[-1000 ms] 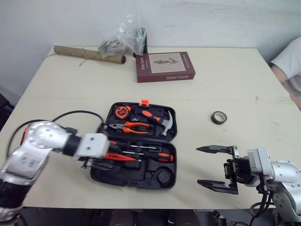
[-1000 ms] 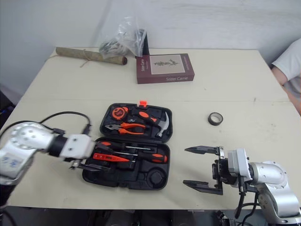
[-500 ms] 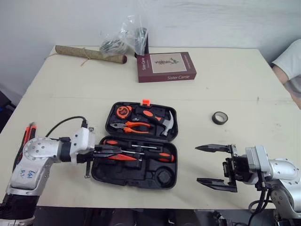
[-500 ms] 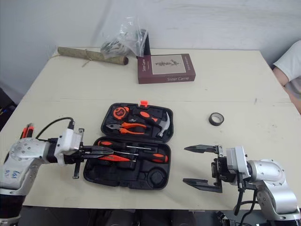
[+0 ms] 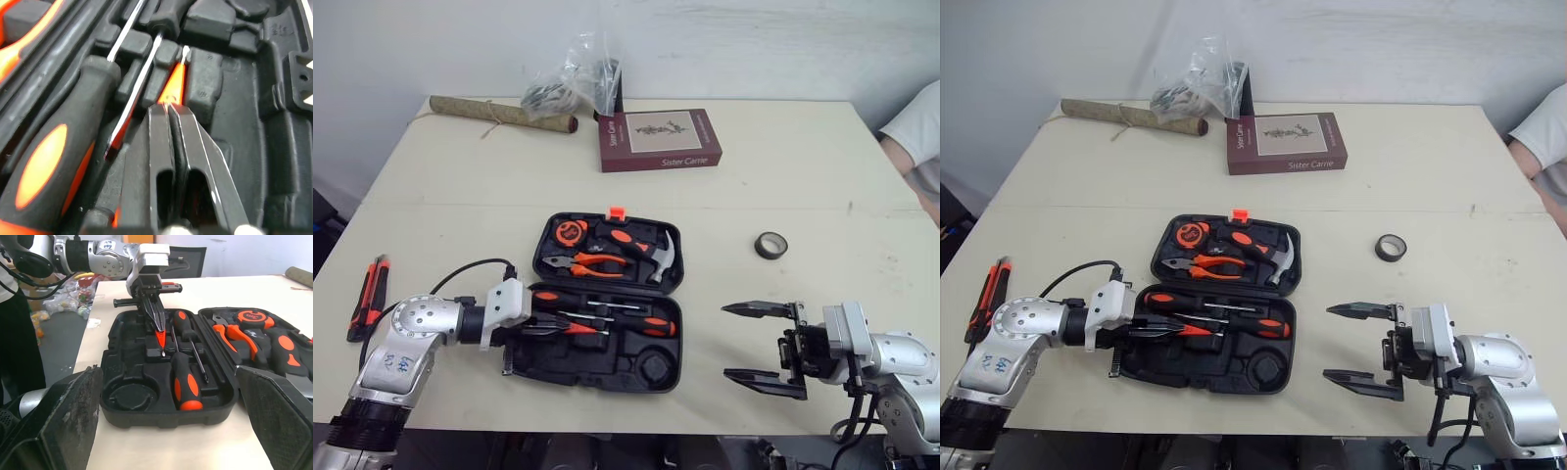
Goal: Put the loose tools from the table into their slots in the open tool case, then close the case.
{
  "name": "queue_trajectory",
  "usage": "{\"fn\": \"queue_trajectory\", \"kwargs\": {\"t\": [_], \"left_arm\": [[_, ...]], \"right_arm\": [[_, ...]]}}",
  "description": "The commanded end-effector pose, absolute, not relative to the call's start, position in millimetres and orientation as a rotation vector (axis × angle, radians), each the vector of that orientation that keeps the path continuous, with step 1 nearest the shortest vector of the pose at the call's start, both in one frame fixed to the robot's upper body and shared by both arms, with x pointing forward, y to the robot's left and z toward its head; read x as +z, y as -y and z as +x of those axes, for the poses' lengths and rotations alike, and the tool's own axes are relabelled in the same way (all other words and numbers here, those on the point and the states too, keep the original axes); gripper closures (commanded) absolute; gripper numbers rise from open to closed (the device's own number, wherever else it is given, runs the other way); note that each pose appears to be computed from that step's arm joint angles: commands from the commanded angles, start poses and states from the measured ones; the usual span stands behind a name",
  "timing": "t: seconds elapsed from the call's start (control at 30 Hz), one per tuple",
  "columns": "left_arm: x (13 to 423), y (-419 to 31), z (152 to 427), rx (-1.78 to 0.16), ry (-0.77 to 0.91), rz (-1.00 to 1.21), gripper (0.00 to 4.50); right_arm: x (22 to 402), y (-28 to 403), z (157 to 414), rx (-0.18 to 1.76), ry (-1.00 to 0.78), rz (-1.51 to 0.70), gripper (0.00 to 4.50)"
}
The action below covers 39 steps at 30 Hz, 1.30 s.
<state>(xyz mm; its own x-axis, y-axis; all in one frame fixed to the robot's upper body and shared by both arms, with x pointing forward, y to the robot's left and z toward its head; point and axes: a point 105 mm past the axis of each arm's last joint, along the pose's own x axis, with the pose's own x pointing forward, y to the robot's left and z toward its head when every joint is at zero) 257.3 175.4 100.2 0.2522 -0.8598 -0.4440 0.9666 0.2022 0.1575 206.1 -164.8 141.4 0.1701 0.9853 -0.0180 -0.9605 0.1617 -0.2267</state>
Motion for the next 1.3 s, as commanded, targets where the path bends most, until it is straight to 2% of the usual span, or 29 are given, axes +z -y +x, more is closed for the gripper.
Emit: {"fn": "queue_trajectory", "kwargs": {"t": [0.03,0.17,0.3,0.37,0.43,0.5,0.57,0.63,0.67,0.7,0.77,0.93,1.03,1.13,1.3], "left_arm": [[67.0,-189.9,254.2,-1.22,-0.506,0.429,4.45],[66.3,-183.2,252.9,-1.247,-0.472,0.459,4.45],[108.1,-173.1,245.7,-1.283,-0.149,0.381,4.45],[128.3,-182.2,240.4,-1.241,-0.061,0.364,4.45],[143.2,-203.4,237.6,-1.124,-0.024,0.365,3.96],[153.6,-229.0,234.0,-0.985,-0.007,0.357,3.28],[158.6,-259.2,227.3,-0.835,-0.011,0.354,2.41],[162.0,-313.9,211.8,-0.576,-0.018,0.346,1.4],[163.4,-338.0,201.4,-0.459,-0.017,0.336,1.21],[163.6,-358.9,189.8,-0.354,-0.019,0.322,0.65],[161.3,-388.0,167.3,-0.207,-0.031,0.299,0.04],[145.1,-472.6,79.3,0.263,-0.11,0.231,0.04],[135.8,-492.4,52.8,0.399,-0.151,0.21,0.04],[127.8,-496.9,48.0,0.431,-0.22,0.24,0.04],[137.2,-485.8,83.3,0.36,-0.148,0.201,0.04]], "right_arm": [[146.3,165.3,204.6,1.4,0.185,-0.218,0.0],[145.8,164.5,206.5,1.401,0.189,-0.22,0.0],[147.6,169.1,210.9,1.362,0.206,-0.244,0.0],[150.1,179.9,216.1,1.312,0.215,-0.263,0.0],[149.4,200.2,219.9,1.247,0.21,-0.297,0.0],[145.7,220.3,221.0,1.189,0.187,-0.331,0.0],[142.5,240.8,223.5,1.111,0.176,-0.358,0.0],[135.3,270.4,225.5,0.995,0.155,-0.395,0.0],[131.0,281.3,224.1,0.962,0.138,-0.413,0.0],[126.8,290.4,222.5,0.935,0.117,-0.416,0.0],[122.8,303.5,220.9,0.897,0.098,-0.427,0.0],[119.7,341.9,225.6,0.731,0.055,-0.44,0.0],[113.5,357.9,220.9,0.683,0.006,-0.45,0.0],[108.0,368.7,216.5,0.653,-0.036,-0.455,0.0],[112.1,339.4,230.4,0.772,0.045,-0.446,0.0]]}}
